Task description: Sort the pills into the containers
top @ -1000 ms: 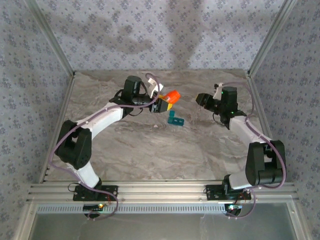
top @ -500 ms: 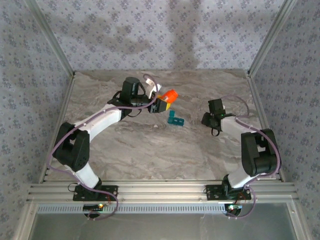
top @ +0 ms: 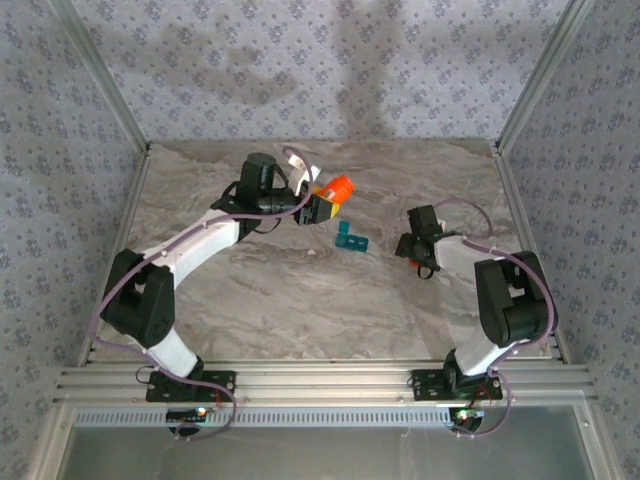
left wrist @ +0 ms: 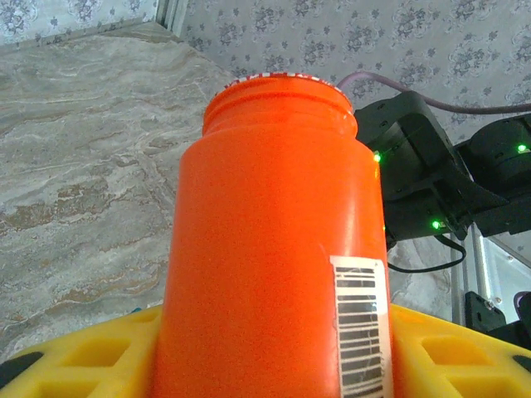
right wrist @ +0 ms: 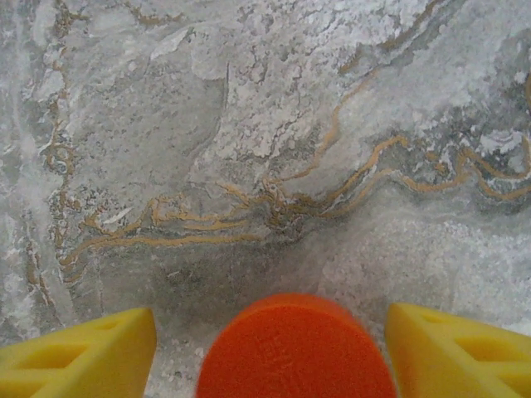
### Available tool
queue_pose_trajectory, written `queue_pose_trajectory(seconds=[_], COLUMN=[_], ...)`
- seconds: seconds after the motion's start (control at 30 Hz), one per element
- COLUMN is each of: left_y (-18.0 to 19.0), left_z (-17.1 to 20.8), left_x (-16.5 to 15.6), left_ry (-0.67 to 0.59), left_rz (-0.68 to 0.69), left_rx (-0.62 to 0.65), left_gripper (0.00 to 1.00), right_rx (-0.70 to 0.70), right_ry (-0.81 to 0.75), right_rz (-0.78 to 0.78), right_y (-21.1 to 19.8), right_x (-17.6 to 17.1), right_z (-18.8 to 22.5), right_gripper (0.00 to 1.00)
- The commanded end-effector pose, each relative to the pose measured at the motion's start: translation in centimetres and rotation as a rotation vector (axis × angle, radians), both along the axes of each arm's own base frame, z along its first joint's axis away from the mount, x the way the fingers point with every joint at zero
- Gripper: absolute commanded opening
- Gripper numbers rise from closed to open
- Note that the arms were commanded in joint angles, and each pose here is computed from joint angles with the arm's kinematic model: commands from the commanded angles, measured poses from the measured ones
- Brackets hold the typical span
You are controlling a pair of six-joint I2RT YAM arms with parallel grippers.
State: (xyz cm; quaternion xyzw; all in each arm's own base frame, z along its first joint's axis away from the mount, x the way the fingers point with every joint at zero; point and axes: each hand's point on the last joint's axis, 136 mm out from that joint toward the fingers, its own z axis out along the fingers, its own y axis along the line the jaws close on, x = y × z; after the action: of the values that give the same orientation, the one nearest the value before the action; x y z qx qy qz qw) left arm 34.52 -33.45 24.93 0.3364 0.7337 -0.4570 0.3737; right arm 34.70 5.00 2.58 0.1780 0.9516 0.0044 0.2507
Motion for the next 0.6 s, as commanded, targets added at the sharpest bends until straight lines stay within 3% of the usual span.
queue_pose_trajectory(seconds=[0.0,0.13,0.17,0.37,0.57], left_y=[0.4,0.4,0.4,0.6,0.6], left_z=[2.2,2.3,2.2,2.3,2.2], left_x=[-0.3,-0.3,-0.3,-0.4,-0.5], left_ry=[-0.063,-0.068,-0.068,-0.073,-0.077], left_rz=[-0.001,0.001,0.0,0.003,0.005], left_rx=[-0.033,-0.032,-0.031,-0.029,-0.026], left_gripper=[0.0,0.0,0.0,0.0,0.0], right_rx=[0.009,0.017,0.017,-0.037,-0.296], right_ry=[0.007,-0.05,-0.07,-0.179,-0.291], right_rz=[0.0,0.002,0.008,0.037,-0.045], right_y=[0.2,0.2,0.2,-0.3,-3.2], right_x=[-0.5,-0.2,-0.1,0.5,0.7], right_z=[-0.1,1.8,2.5,7.1,12.7], right_gripper=[0.79,0.91,0.99,1.0,1.0])
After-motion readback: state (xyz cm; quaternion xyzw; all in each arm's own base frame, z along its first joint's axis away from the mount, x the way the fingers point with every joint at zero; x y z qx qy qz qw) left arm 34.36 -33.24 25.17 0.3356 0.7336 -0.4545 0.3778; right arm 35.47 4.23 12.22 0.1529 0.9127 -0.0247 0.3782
